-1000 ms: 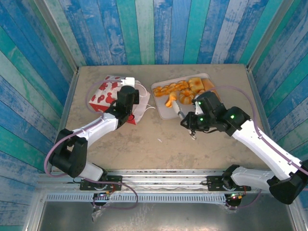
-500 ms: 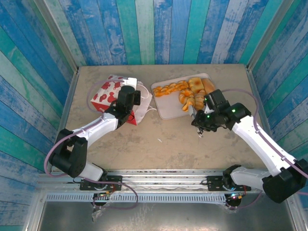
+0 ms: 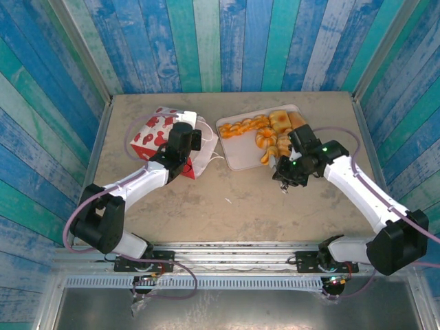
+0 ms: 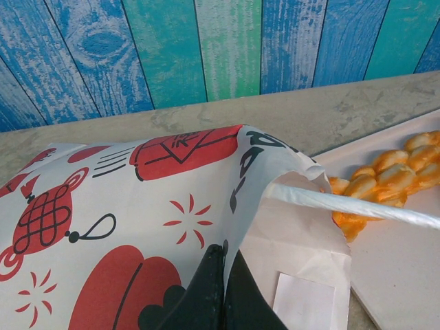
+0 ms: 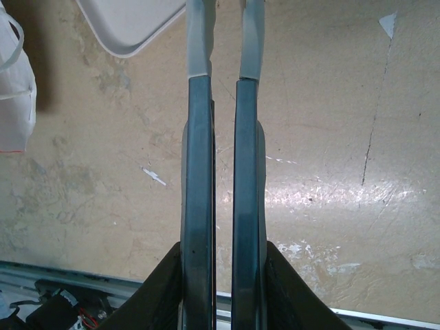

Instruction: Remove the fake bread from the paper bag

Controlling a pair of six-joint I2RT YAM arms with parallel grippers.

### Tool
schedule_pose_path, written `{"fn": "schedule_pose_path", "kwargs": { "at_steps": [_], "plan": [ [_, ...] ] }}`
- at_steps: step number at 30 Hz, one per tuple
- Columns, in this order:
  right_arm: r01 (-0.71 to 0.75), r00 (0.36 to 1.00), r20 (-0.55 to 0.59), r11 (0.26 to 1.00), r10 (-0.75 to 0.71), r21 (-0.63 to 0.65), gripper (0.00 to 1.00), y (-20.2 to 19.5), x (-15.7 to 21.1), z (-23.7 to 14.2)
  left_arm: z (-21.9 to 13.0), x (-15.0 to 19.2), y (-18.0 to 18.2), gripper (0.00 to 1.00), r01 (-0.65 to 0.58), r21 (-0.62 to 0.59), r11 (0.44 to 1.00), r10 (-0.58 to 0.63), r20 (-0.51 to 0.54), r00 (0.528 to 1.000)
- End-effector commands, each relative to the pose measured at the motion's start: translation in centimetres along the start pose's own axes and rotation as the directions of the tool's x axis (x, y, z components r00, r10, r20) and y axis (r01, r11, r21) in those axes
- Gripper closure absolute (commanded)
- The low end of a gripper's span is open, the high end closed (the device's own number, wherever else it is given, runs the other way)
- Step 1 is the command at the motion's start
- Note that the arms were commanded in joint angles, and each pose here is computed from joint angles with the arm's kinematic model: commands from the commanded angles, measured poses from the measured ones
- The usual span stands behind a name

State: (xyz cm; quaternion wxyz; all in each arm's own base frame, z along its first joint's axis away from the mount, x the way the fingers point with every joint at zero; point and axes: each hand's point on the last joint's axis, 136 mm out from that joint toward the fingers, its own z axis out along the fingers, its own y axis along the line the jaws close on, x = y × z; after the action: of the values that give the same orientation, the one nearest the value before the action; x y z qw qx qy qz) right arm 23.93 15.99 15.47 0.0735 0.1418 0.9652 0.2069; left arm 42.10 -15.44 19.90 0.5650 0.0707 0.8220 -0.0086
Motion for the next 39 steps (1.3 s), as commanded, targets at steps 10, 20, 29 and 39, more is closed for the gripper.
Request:
{"fn": "schedule_pose_path", "kwargs": {
  "at_steps": [10,20,29,39],
  "plan": [
    [-0.008,1.0,-0.01,1.0,0.008,-0.023,0.6,0.3,-1.3,0.5,0.3,-0.9,-0.4,1.0,-0.016,0.014,1.0,0.015,0.022,1.0],
    [0.03,0.999,-0.02,0.995,-0.032,-0.09,0.55,2.7,-1.5,0.2,0.4,-0.9,-0.4,1.0,-0.024,0.009,1.0,0.024,0.023,0.999],
    [0.07,0.997,-0.002,0.99,-0.071,-0.123,0.57,4.3,-1.5,-0.2,-0.1,-1.5,-0.2,1.0,-0.015,0.008,1.0,0.014,0.043,0.999],
    [0.217,0.974,-0.033,0.967,-0.223,-0.133,0.77,8.6,-1.3,2.1,-0.5,-1.7,0.3,1.0,0.002,-0.008,1.0,-0.002,0.054,0.999]
  ]
}}
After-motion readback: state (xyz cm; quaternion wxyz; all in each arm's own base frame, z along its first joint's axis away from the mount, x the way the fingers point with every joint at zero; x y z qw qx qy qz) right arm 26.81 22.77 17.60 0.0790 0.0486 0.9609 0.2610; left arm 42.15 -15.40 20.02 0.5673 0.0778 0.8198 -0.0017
